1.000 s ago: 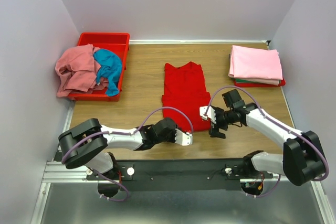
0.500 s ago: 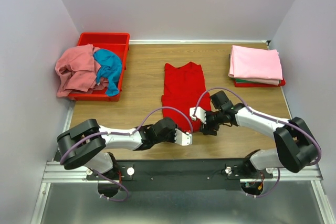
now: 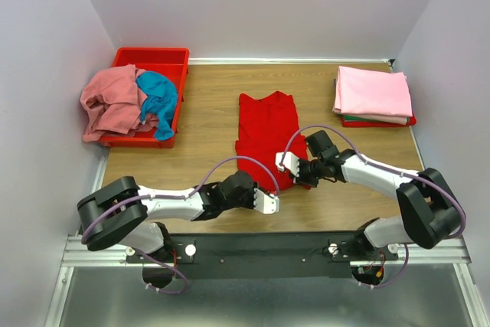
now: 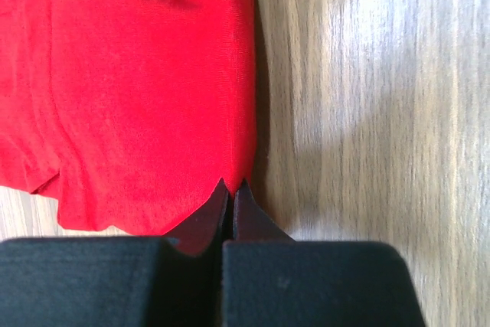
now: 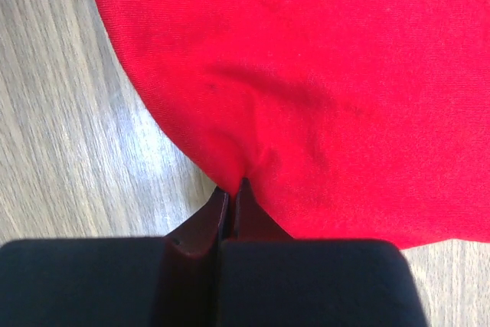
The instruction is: Fold and stack the t-shirts
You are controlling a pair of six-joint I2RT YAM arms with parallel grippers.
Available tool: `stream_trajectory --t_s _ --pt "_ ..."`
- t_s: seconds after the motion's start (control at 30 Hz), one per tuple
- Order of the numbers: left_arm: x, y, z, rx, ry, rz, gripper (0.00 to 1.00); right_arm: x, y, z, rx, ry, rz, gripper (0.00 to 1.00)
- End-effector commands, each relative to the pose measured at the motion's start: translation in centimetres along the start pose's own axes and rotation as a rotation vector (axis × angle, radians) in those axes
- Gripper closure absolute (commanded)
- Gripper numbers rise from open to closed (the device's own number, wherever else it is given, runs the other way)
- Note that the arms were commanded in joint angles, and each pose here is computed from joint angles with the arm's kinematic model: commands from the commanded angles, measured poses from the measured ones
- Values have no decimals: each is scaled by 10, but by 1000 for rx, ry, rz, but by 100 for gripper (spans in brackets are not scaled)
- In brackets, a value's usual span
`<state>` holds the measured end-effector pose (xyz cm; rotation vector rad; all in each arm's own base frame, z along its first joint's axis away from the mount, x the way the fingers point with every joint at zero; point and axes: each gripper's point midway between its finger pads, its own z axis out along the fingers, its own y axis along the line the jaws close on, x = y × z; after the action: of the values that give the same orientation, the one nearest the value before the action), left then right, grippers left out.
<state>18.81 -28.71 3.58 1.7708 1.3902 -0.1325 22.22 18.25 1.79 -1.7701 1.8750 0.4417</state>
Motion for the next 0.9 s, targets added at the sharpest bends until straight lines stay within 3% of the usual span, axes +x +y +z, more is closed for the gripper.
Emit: stream_trajectory --t_s 0.0,0.87 --pt "-5 -7 -4 35 -39 9 100 11 14 -3 -50 57 33 100" --pt "-26 -11 -24 75 -150 24 100 -10 33 -29 -170 -8 -16 100"
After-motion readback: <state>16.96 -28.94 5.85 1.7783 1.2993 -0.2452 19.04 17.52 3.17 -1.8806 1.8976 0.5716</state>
